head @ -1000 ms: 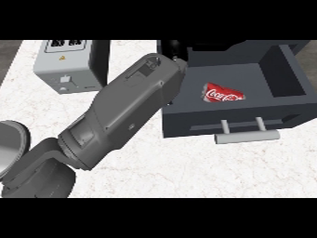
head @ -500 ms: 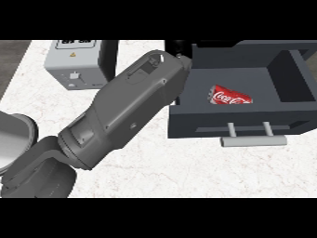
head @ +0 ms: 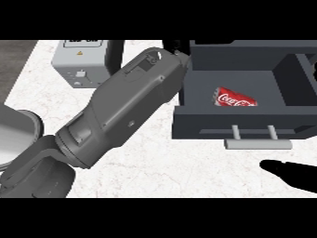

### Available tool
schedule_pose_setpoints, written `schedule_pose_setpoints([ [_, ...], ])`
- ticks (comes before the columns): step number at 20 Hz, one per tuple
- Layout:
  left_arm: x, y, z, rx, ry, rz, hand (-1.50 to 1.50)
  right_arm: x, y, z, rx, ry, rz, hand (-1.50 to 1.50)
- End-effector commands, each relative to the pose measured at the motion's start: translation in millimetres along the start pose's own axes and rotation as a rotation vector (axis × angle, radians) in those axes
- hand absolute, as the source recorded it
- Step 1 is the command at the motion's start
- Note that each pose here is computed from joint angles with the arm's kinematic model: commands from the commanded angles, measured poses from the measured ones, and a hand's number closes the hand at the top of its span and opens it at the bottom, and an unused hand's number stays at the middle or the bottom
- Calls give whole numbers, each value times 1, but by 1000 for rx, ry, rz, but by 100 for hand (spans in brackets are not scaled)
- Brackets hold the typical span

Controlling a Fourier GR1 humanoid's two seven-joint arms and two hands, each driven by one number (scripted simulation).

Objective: Pick up the can, place it into the drawer and close the drawer

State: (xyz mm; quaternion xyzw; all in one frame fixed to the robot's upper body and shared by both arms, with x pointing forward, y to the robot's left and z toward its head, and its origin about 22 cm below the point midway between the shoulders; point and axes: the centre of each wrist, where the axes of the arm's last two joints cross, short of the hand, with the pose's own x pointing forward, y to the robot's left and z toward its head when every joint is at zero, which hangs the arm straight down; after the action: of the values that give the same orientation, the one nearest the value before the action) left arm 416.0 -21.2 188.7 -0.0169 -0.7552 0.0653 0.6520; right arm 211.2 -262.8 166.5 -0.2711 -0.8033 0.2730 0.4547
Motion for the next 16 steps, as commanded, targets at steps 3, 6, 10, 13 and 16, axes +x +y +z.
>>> schedule_pose_setpoints([
  [3,16,-1,-3,14,10,-18,-150,-22,44,-40,63,-29,151,-150],
  [6,16,25,-14,12,18,-12,-150,-7,70,-64,113,-53,225,-150],
  [10,21,27,-10,10,15,-31,-150,-38,87,-83,183,-38,314,-150],
  [13,12,39,-10,33,-3,-44,-150,-33,102,-101,218,-49,419,-150],
  [16,5,58,-11,51,1,-46,-150,-59,122,-100,216,-13,470,-150],
])
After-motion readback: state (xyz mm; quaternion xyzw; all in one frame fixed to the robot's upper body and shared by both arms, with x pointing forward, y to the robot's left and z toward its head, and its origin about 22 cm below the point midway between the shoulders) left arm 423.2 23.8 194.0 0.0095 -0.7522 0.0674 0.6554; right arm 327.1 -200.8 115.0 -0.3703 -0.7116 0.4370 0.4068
